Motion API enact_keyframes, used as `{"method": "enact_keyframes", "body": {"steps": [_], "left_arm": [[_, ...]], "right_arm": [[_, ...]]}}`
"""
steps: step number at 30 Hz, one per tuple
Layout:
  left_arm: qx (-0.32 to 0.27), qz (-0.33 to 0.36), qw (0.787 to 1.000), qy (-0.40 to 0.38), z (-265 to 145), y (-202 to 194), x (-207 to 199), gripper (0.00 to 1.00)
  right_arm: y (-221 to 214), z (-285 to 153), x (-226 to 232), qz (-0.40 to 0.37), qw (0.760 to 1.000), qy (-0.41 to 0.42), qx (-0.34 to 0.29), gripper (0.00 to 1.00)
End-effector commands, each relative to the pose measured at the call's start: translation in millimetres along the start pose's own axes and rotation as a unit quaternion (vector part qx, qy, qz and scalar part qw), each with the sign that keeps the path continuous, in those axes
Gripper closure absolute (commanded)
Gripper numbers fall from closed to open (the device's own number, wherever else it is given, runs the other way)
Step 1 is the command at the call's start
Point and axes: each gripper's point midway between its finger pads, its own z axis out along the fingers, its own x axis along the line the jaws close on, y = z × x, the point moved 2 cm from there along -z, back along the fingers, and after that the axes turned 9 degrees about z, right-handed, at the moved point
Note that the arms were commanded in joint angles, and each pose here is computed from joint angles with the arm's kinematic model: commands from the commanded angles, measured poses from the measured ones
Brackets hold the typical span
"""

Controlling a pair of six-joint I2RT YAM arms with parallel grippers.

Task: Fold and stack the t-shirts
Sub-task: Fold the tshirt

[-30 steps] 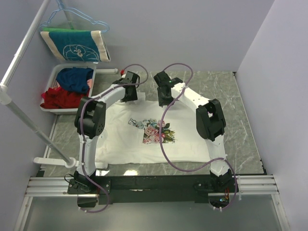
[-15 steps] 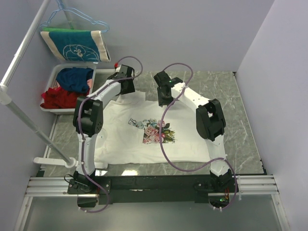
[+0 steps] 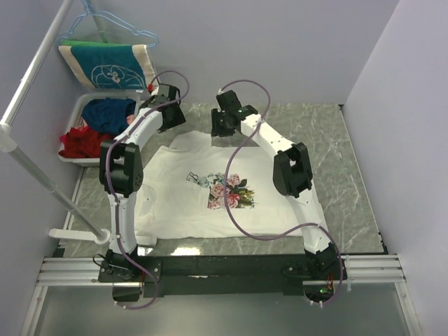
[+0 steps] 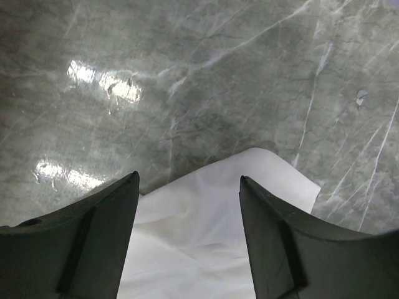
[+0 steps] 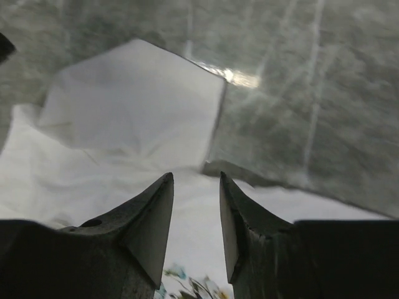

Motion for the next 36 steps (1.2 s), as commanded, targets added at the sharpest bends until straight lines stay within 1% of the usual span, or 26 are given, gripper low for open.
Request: {"method": "enact_keyframes", "body": {"steps": [1, 2, 5, 7, 11, 13, 14, 16, 17, 18, 19, 20, 21, 22, 23, 24, 25, 28, 31, 36], "left_arm": [[0.038, -0.020, 0.998, -0.044, -2, -5, -8, 0.31], [0.041, -0.021, 0.998, -0.046, -1, -6, -8, 0.31], [0.057, -0.024, 0.997, -0.055, 0, -13, -8, 0.31], [0.063, -0.025, 0.996, -0.064, 1, -17, -9, 0.32], [0.071, -0.025, 0.995, -0.063, 4, -23, -6, 0.31], [0.076, -0.023, 0.995, -0.059, 5, -27, -4, 0.31], [0.076, -0.023, 0.995, -0.057, 6, -27, -2, 0.31], [0.077, -0.023, 0.995, -0.056, 8, -29, -1, 0.31], [0.077, -0.024, 0.995, -0.057, 8, -30, -1, 0.31], [0.078, -0.023, 0.995, -0.057, 9, -31, 0, 0.31], [0.079, -0.023, 0.995, -0.056, 10, -32, 0, 0.32], [0.079, -0.023, 0.995, -0.058, 11, -32, -1, 0.31], [0.081, -0.021, 0.995, -0.058, 14, -33, -1, 0.32], [0.082, -0.021, 0.995, -0.059, 15, -34, -2, 0.32], [0.082, -0.022, 0.995, -0.060, 17, -34, -3, 0.32], [0.087, -0.021, 0.994, -0.064, 20, -37, -4, 0.32], [0.089, -0.021, 0.994, -0.065, 22, -39, -4, 0.32], [0.096, -0.022, 0.992, -0.081, 29, -44, -10, 0.33], [0.104, -0.024, 0.990, -0.090, 38, -50, -15, 0.34], [0.087, -0.026, 0.991, -0.101, 48, -45, -22, 0.36]], "right_arm": [[11, 16, 41, 0.038, 0.990, 0.135, -0.003, 0.58], [10, 22, 47, 0.047, 0.986, 0.157, -0.006, 0.59], [-11, 46, 53, 0.093, 0.974, 0.201, 0.044, 0.61], [-18, 53, 58, 0.113, 0.966, 0.224, 0.060, 0.63], [-39, 74, 52, 0.140, 0.960, 0.223, 0.094, 0.64], [-43, 77, 47, 0.148, 0.961, 0.207, 0.109, 0.67], [-45, 80, 41, 0.152, 0.963, 0.192, 0.109, 0.72], [-55, 80, 28, 0.156, 0.968, 0.154, 0.121, 0.75], [-50, 72, 25, 0.156, 0.971, 0.141, 0.113, 0.76], [-49, 73, 14, 0.156, 0.977, 0.110, 0.100, 0.77], [-58, 70, 0, 0.162, 0.978, 0.073, 0.110, 0.77], [-52, 62, -8, 0.164, 0.980, 0.054, 0.102, 0.77], [-51, 62, -24, 0.165, 0.982, 0.012, 0.088, 0.78], [-59, 55, -39, 0.170, 0.980, -0.026, 0.102, 0.80], [-55, 49, -47, 0.173, 0.979, -0.043, 0.098, 0.84], [-56, 45, -54, 0.172, 0.979, -0.055, 0.099, 0.85], [-62, 42, -66, 0.174, 0.976, -0.083, 0.105, 0.86], [-66, 33, -74, 0.166, 0.975, -0.099, 0.106, 0.88], [-68, 30, -72, 0.164, 0.976, -0.090, 0.110, 0.88], [-76, 33, -69, 0.156, 0.976, -0.077, 0.131, 0.89]]}}
